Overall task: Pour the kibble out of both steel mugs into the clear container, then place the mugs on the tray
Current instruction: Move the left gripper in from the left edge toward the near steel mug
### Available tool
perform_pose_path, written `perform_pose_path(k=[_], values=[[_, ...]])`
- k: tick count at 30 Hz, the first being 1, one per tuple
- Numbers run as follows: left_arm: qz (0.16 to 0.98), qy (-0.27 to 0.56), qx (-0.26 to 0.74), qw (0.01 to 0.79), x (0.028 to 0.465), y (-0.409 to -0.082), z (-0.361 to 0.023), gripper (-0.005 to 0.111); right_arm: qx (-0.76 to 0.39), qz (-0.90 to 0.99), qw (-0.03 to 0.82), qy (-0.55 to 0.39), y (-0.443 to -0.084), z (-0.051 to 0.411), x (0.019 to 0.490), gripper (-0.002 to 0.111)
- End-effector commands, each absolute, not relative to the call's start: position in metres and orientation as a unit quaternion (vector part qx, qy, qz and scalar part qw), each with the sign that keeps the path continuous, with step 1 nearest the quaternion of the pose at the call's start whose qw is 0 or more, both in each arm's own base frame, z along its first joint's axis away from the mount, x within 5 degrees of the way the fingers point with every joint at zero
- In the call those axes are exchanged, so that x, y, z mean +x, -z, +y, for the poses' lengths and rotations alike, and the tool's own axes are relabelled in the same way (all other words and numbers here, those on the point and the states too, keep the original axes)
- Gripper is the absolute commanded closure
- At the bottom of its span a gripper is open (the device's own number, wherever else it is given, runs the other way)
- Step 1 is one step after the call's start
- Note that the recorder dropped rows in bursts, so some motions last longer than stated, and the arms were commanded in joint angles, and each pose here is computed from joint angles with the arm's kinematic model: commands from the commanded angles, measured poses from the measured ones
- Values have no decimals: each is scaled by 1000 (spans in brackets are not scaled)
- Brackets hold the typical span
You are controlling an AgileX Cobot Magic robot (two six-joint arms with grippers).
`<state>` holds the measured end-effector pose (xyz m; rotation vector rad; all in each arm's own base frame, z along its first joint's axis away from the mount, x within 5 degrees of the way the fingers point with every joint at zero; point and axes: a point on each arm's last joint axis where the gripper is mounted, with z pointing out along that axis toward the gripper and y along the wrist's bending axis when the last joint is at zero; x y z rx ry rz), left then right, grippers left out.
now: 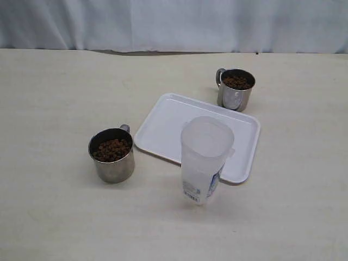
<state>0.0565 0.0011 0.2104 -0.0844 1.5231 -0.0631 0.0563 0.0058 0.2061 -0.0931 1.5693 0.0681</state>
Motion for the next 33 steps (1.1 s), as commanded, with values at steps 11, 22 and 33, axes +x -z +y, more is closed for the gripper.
perform_pose_path(k=[11, 22, 33], values=[[668, 31, -35, 743, 56, -215, 1, 107, -43, 703, 709, -33, -206, 6, 56, 103], [732, 41, -29, 679, 87, -205, -2, 107, -43, 703, 709, -33, -206, 6, 56, 103], [832, 71, 104, 541, 143, -150, -20, 107, -43, 703, 709, -33, -206, 6, 56, 103]])
